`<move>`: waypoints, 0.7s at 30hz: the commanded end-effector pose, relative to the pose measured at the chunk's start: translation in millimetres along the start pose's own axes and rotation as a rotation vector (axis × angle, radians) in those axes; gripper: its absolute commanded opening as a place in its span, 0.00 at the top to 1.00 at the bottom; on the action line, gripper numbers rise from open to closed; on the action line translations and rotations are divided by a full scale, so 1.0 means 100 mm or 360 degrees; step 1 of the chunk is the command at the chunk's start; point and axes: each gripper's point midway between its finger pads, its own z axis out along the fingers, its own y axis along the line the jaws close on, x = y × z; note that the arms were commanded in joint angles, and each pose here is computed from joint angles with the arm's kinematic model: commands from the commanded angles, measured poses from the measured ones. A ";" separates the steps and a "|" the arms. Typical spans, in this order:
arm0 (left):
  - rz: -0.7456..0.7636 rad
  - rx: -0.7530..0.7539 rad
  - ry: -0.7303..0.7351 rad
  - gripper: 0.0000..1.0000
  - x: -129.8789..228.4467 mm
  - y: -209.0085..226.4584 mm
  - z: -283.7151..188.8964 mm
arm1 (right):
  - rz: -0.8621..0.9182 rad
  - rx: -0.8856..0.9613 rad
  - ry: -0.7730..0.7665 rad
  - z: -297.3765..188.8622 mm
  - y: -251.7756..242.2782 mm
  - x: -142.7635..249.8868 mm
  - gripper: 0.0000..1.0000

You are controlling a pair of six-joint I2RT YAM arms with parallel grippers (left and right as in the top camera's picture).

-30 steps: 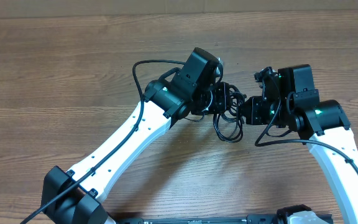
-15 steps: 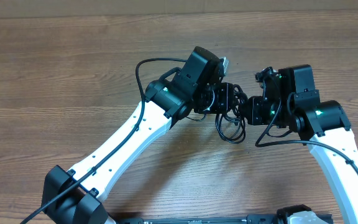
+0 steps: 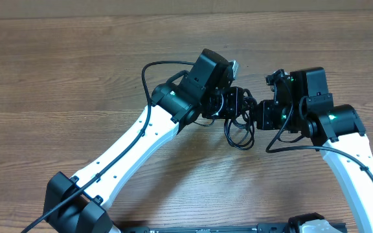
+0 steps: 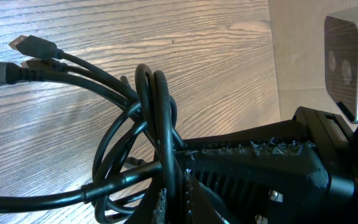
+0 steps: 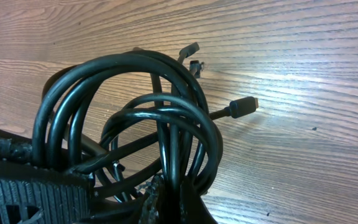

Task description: Untangle cables

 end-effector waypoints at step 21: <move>-0.0684 -0.0524 -0.0258 0.96 0.00 0.58 -0.14 | 0.0225 -0.0054 -0.0279 -0.45 0.17 -0.10 0.96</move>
